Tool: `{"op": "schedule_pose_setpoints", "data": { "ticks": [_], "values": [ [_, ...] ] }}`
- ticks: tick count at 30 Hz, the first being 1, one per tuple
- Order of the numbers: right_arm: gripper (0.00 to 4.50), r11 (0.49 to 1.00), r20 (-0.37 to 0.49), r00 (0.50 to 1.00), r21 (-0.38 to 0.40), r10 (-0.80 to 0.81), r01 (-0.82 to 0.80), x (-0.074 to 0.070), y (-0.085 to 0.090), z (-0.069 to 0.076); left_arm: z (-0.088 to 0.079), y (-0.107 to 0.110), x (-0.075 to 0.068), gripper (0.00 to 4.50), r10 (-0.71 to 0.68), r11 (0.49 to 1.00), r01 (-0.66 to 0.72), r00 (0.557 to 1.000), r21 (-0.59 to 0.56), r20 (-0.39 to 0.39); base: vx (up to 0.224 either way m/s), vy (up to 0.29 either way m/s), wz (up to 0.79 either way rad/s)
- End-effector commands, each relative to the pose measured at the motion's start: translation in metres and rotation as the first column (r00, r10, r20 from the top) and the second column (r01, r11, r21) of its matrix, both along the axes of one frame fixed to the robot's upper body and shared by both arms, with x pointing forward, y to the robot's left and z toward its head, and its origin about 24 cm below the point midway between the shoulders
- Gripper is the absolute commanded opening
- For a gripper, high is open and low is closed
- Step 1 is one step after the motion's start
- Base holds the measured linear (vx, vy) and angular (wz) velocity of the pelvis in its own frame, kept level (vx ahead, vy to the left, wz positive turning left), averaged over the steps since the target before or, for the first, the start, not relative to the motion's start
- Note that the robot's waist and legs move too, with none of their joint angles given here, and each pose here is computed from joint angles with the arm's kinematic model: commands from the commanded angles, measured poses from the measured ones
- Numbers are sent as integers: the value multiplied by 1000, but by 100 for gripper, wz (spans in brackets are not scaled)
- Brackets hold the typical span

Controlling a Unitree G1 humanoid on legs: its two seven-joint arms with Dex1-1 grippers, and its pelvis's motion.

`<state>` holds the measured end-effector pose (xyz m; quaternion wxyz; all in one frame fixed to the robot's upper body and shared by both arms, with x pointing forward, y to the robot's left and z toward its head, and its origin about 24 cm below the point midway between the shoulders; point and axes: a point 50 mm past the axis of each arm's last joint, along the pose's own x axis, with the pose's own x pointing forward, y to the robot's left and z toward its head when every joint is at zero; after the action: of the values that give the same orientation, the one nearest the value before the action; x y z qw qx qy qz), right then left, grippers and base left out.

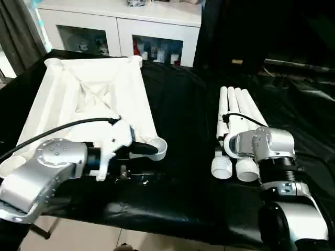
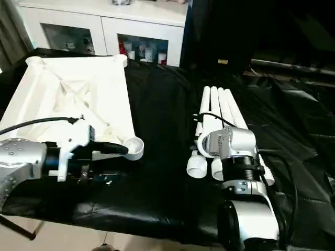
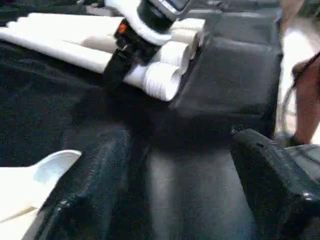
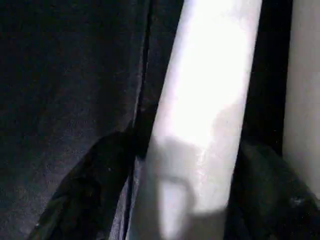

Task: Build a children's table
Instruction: Pick table leg

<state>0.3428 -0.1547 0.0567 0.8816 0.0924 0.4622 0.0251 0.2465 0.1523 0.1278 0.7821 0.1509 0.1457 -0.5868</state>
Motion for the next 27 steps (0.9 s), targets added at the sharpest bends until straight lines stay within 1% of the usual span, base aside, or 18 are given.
{"op": "schedule_pose_setpoints", "data": {
  "ticks": [1, 2, 3, 5, 12, 13, 15, 17, 18, 19, 20, 21, 22, 23, 24, 25, 26, 27],
  "values": [
    [281, 1000, -7, 1000, -10, -26, 26, 2, -8, 2, 2, -3, 6, 410, 18, 999, -19, 998, 25, 61, 0, 0, 0],
    [259, 1000, -7, 1000, -10, -26, 26, 2, -8, 2, 2, -3, 6, 431, 18, 999, -19, 998, 25, 61, 0, 0, 0],
    [259, 1000, -3, 1000, -12, -28, 28, 2, -9, 3, 2, -5, 6, 431, 17, 1000, -19, 996, 19, 83, 0, 0, 0],
    [236, 999, 0, 1000, -14, -29, 29, 3, -10, 5, 1, -5, 6, 447, 17, 1000, -19, 997, 21, 82, 0, 0, 0],
    [194, 999, 4, 999, -9, -35, 35, 4, -12, 3, 7, -1, 10, 450, 58, 998, -58, 990, -3, 125, 0, 0, 0],
    [193, 999, 4, 999, -9, -35, 35, 4, -12, 3, 7, -1, 10, 450, 58, 998, -58, 990, -3, 125, 0, 0, 0],
    [190, 999, 26, 998, 6, -49, 48, 4, -12, 5, 5, 1, 13, 450, 98, 994, -101, 992, 39, 80, 0, 0, 0],
    [189, 999, 44, 998, 18, -40, 39, 4, -11, 8, 5, 1, 20, 450, 157, 987, -160, 983, 29, 91, 0, 0, 0],
    [189, 999, 44, 998, 18, -40, 39, 4, -11, 8, 5, 1, 20, 450, 157, 987, -160, 983, 29, 91, 0, 0, 0],
    [189, 997, 138, 990, 76, -36, 26, 7, -11, 18, 7, -3, 38, 450, 306, 952, -303, 949, -39, 79, 0, 0, 0],
    [188, 991, 257, 966, 130, -18, -16, 9, -10, 29, 8, -6, 53, 450, 438, 892, -438, 899, -114, -25, 0, 0, 0],
    [188, 989, 280, 960, 142, -14, -27, 9, -9, 31, 9, -7, 56, 450, 454, 880, -457, 890, -131, -48, 0, 0, 0],
    [188, 968, 434, 900, 215, 22, -127, 6, -4, 47, 12, -20, 70, 450, 511, 793, -556, 830, -248, -224, 0, 0, 0],
    [188, 965, 444, 896, 220, 29, -141, 5, -3, 48, 13, -22, 71, 450, 507, 788, -557, 829, -262, -238, 0, 0, 0],
    [188, 934, 506, 858, 257, 90, -250, -2, 4, 57, 20, -33, 76, 450, 457, 751, -550, 833, -366, -312, 0, 0, 0],
    [188, 911, 534, 837, 277, 119, -306, -7, 8, 61, 24, -38, 78, 450, 433, 738, -542, 837, -401, -334, 0, 0, 0],
    [188, 911, 534, 837, 277, 119, -306, -7, 8, 61, 24, -38, 78, 450, 433, 738, -542, 837, -401, -334, 0, 0, 0],
    [188, 883, 570, 809, 297, 142, -364, -11, 10, 66, 28, -43, 82, 450, 417, 725, -544, 835, -423, -359, 0, 0, 0]
  ]
}}
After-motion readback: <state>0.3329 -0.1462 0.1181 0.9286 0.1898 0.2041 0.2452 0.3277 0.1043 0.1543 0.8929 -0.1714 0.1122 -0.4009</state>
